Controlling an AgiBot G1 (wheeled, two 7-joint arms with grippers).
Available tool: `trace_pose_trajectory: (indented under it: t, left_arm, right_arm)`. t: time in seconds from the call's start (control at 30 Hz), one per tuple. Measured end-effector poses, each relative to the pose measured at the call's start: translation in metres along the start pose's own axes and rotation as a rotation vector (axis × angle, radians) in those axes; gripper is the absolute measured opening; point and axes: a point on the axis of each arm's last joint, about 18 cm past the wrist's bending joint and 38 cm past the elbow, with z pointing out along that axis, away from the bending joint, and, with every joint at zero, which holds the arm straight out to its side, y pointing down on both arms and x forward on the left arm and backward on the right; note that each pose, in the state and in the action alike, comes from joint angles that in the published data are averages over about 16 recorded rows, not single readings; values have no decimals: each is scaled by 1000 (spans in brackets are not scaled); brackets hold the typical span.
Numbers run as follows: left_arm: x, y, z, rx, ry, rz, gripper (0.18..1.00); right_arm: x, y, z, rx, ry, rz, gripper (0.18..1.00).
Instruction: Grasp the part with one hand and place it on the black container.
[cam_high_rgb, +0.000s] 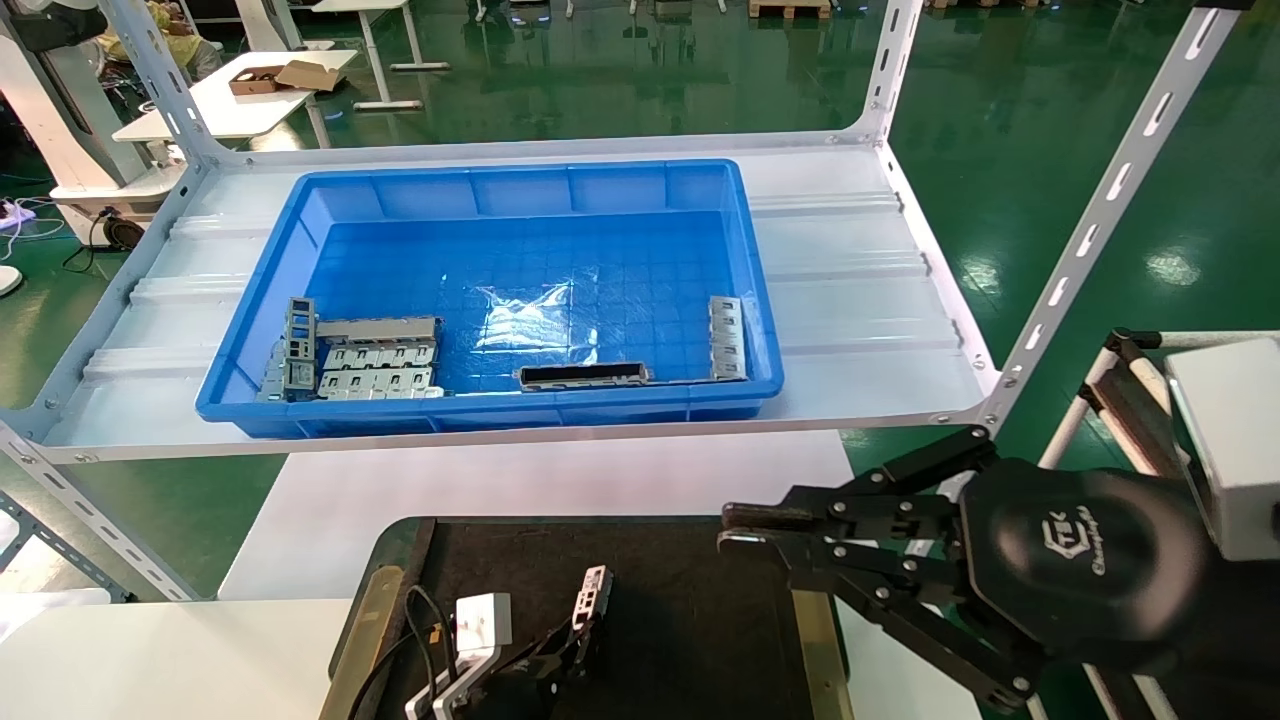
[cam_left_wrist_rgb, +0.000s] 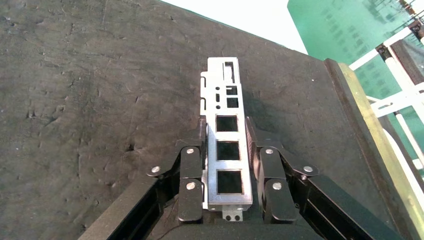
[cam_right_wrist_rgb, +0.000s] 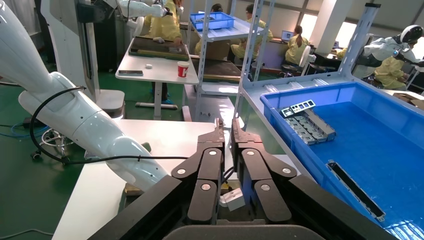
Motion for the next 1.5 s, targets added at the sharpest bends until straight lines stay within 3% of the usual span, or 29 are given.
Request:
trace_pose_trajectory:
  t: [0.23,0.5,1.1,1.5]
  left_arm:
    - [3,-13,-3,24,17,26,397]
    - [-5,-49,-24,42,62,114,510]
    - [-25,-130,-104,-89,241,458,874]
    - [-45,-156,-156,-75,379,675,985]
  right_arm:
    - [0,0,0,0,0,0,262]
    - [0,0,0,0,0,0,388]
    - [0,0,0,0,0,0,789]
    - [0,0,0,0,0,0,954]
